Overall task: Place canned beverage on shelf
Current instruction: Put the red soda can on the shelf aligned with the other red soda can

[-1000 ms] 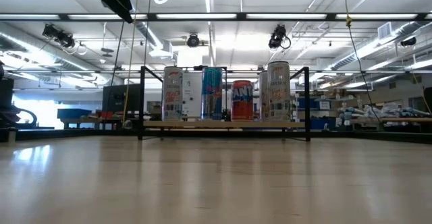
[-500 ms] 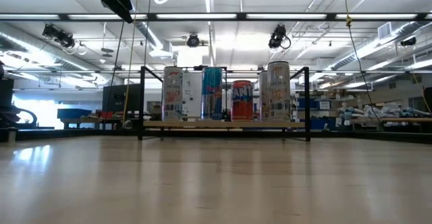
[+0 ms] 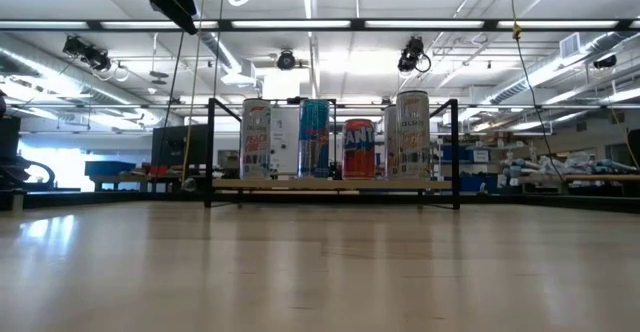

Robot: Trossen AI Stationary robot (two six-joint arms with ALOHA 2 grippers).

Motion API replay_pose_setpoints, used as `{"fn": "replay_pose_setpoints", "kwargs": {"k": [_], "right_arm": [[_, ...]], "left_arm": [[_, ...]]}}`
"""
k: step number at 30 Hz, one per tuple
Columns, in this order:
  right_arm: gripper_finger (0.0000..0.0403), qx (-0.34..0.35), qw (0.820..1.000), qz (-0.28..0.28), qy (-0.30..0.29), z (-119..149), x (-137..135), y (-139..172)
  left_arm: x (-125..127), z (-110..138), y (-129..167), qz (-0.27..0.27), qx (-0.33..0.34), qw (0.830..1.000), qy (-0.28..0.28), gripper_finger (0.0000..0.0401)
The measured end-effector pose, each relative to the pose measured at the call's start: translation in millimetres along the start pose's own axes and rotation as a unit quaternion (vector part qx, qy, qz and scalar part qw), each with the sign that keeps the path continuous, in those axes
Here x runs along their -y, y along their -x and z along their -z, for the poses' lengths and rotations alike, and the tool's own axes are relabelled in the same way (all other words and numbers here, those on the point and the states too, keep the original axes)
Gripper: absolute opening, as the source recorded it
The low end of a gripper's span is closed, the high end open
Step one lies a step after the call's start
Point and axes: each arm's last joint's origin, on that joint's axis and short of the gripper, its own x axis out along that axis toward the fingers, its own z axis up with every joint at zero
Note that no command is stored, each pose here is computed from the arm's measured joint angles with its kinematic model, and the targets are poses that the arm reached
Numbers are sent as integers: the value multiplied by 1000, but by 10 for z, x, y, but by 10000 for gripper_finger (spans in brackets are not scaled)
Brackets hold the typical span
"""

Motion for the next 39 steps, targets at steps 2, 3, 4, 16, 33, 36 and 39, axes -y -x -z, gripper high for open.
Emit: {"fn": "replay_pose_setpoints", "kwargs": {"k": [2, 3, 4, 16, 33, 36, 39], "right_arm": [[379, 5, 1000, 27, 7, 83, -44, 1], [377, 4, 999, 40, 8, 129, -64, 4], [375, 4, 999, 49, 6, 169, -82, 6], [373, -14, 994, 60, -87, 423, -232, 30], [373, -130, 977, 151, -76, 527, -316, -620], [373, -144, 974, 161, -69, 568, -341, -712], [373, -149, 971, 172, -71, 595, -355, -782]], "left_arm": [[1, -2, -1, 0, 0, 1000, 7, 316], [0, -1, -1, 0, 0, 1000, 11, 316], [1, -1, -1, 0, 0, 1000, 12, 316], [1, -1, -2, 0, 0, 1000, 12, 316], [0, -4, -2, 0, 1, 1000, 12, 316], [1, -6, -2, 0, 2, 1000, 14, 316], [1, -6, -2, 0, 2, 1000, 14, 316]]}}
